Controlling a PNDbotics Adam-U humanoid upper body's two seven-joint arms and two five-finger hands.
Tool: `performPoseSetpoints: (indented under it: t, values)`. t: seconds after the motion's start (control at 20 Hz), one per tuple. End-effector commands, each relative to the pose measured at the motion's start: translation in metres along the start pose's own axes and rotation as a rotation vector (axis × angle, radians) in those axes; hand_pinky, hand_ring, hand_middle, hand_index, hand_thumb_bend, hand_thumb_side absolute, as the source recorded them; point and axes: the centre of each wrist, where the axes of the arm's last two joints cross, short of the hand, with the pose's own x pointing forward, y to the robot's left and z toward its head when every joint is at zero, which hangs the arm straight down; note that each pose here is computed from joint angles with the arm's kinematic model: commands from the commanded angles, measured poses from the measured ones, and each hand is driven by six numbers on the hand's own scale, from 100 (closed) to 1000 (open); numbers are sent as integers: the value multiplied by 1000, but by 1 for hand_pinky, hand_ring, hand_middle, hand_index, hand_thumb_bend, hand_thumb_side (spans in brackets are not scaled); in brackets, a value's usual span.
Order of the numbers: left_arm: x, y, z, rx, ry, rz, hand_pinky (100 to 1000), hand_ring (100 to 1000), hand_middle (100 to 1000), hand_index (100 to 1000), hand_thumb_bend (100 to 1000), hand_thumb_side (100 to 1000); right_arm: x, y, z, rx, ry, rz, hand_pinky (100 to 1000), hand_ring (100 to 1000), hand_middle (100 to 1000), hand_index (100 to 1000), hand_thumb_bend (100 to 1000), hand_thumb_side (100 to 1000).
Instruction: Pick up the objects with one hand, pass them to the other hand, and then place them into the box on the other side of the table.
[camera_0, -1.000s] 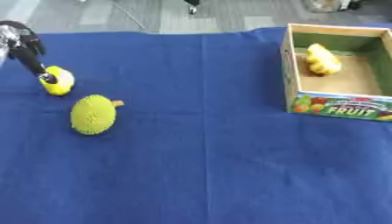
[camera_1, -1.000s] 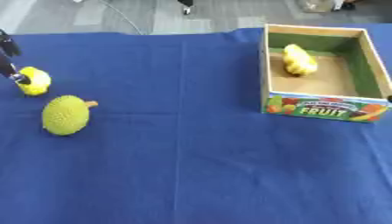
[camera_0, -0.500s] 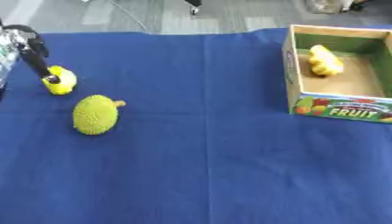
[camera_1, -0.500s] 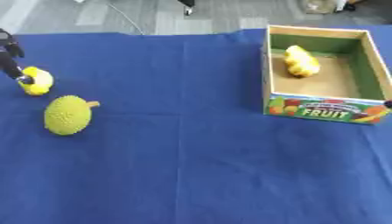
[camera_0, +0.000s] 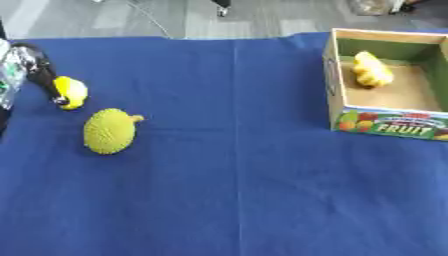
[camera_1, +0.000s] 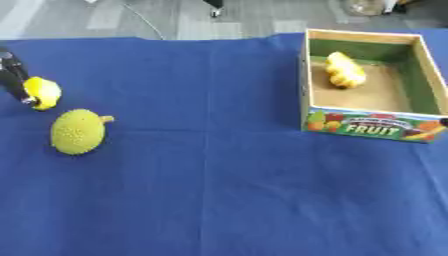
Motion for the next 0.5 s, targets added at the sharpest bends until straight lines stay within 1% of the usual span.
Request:
performPoseSetpoints:
  t: [0.05, 0.15, 0.35, 0.5]
  values:
    - [-3, 10, 3, 9, 4, 9, 798, 771, 712, 706, 268, 100, 9, -1, -3, 12, -26, 22, 665, 889, 883, 964, 100, 702]
    - [-3, 10, 3, 2, 0, 9, 789, 761, 695, 681, 238, 100, 9, -1, -3, 11, -25, 22, 665, 889, 883, 964, 100, 702]
    - [-1, 12, 5, 9, -8, 1, 779, 749, 676, 652, 214, 100, 9, -1, -3, 11, -22, 22, 665, 889, 883, 964, 100, 701]
    - [0, 14, 6, 28, -12, -7, 756, 722, 630, 612, 182, 100, 9, -1, -2, 9, -18, 22, 665, 889, 883, 965, 100, 704]
